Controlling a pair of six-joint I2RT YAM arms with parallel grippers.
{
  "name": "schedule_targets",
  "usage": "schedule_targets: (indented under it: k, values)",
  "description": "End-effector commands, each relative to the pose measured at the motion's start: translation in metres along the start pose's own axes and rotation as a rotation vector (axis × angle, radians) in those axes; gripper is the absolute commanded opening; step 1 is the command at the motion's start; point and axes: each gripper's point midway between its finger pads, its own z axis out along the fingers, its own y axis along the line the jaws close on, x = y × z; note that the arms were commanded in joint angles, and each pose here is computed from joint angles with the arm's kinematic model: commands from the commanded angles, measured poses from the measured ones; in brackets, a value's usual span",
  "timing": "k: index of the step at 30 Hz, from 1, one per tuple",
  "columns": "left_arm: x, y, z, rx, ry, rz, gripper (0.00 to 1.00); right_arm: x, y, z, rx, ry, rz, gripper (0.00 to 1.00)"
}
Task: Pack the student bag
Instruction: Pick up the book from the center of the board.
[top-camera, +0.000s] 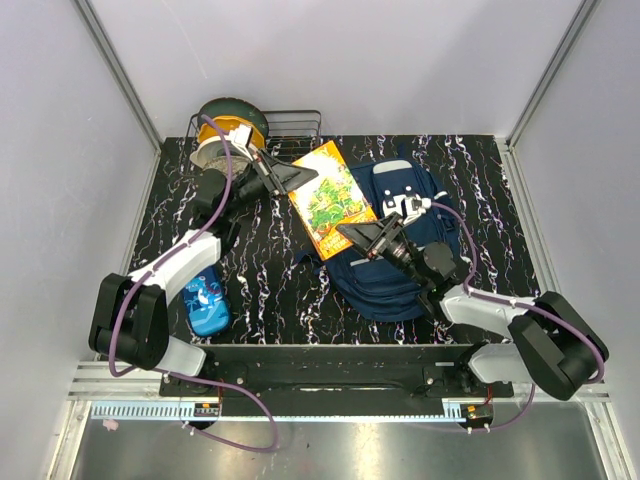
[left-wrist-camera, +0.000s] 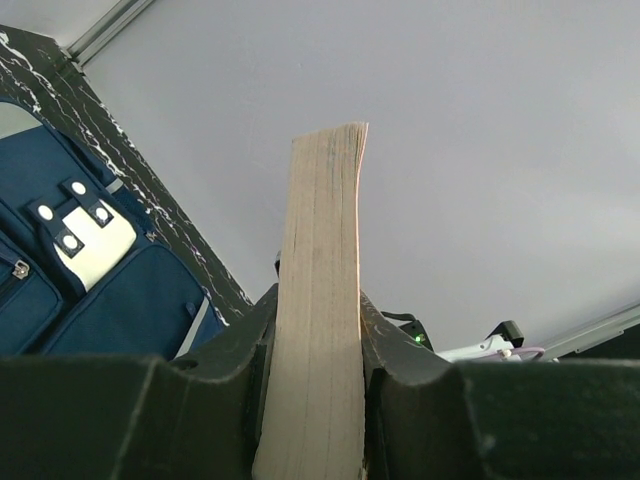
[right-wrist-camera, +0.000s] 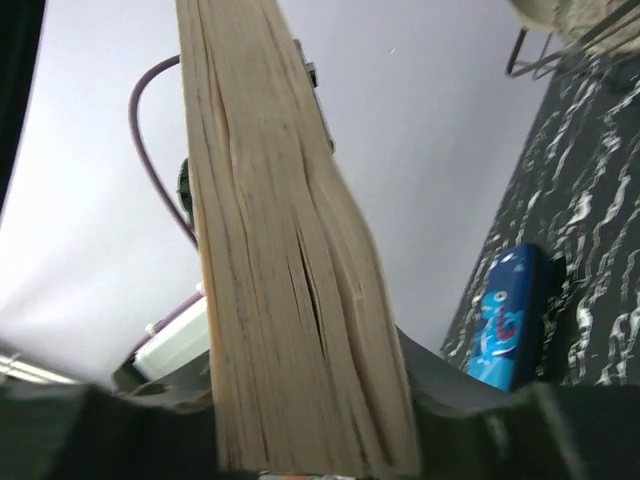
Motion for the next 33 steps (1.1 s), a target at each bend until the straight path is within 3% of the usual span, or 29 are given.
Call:
schedule_targets:
  k: [1,2,3,4,5,6,8,9,10,11,13,14,16,19,23,26,29,33]
  values:
    - [-0.014,-0.04,0.0,0.11,-0.056,0.085,0.0,0.002,0.036,-0.007,-0.16,0.018,-0.013,0.32]
    - [-0.013,-0.04,0.001,0.105,-0.049,0.085,0.0,0.003,0.036,-0.008,-0.153,0.021,-0.012,0.11]
    - [-0.013,-0.041,0.001,0.102,-0.046,0.102,0.0,0.002,0.035,-0.009,-0.147,0.015,-0.028,0.02]
    - [-0.012,-0.039,0.001,0.095,-0.038,0.108,0.04,0.002,0.036,-0.01,-0.142,0.011,-0.04,0.0]
    - [-0.011,-0.035,0.002,0.068,-0.024,0.098,0.16,0.001,0.037,-0.012,-0.119,0.01,-0.046,0.0]
    - [-0.01,-0.033,0.002,0.053,-0.015,0.136,0.52,-0.002,0.034,-0.012,-0.096,-0.005,-0.073,0.0]
    - [-0.008,-0.025,0.0,-0.027,0.012,0.141,0.83,-0.011,0.03,-0.019,-0.008,-0.058,-0.118,0.0]
    - [-0.012,-0.019,-0.001,-0.067,-0.001,0.215,0.99,-0.017,0.026,-0.023,0.039,-0.087,-0.13,0.0]
    - [-0.015,-0.024,-0.005,-0.091,-0.013,0.257,0.99,-0.019,-0.004,-0.032,0.206,-0.099,-0.121,0.0]
    - [-0.013,-0.014,-0.01,-0.167,0.002,0.254,0.99,-0.044,0.006,-0.045,0.247,-0.23,-0.164,0.0]
    - [-0.021,-0.012,-0.018,-0.236,-0.021,0.375,0.99,-0.058,-0.027,-0.08,0.492,-0.321,-0.174,0.0]
    - [-0.02,-0.009,-0.022,-0.279,-0.004,0.386,0.99,-0.085,-0.015,-0.102,0.52,-0.481,-0.19,0.0]
    - [-0.02,-0.009,-0.026,-0.309,0.004,0.477,0.99,-0.095,-0.025,-0.136,0.639,-0.555,-0.227,0.0]
    - [0.003,-0.01,-0.015,-0.334,0.111,0.573,0.99,-0.109,-0.013,-0.174,0.67,-0.677,-0.233,0.0]
    - [0.076,-0.019,0.019,-0.283,0.322,0.736,0.99,-0.127,-0.015,-0.228,0.822,-0.869,-0.195,0.0]
    - [0.123,-0.017,0.032,-0.241,0.437,0.78,0.99,-0.141,0.001,-0.269,0.89,-0.997,-0.242,0.0]
    - [0.164,-0.006,0.037,-0.198,0.548,0.788,0.99,-0.151,0.022,-0.298,0.937,-1.073,-0.3,0.0]
    - [0.215,0.002,0.044,-0.105,0.725,0.75,0.88,-0.155,0.041,-0.329,0.972,-1.144,-0.314,0.0]
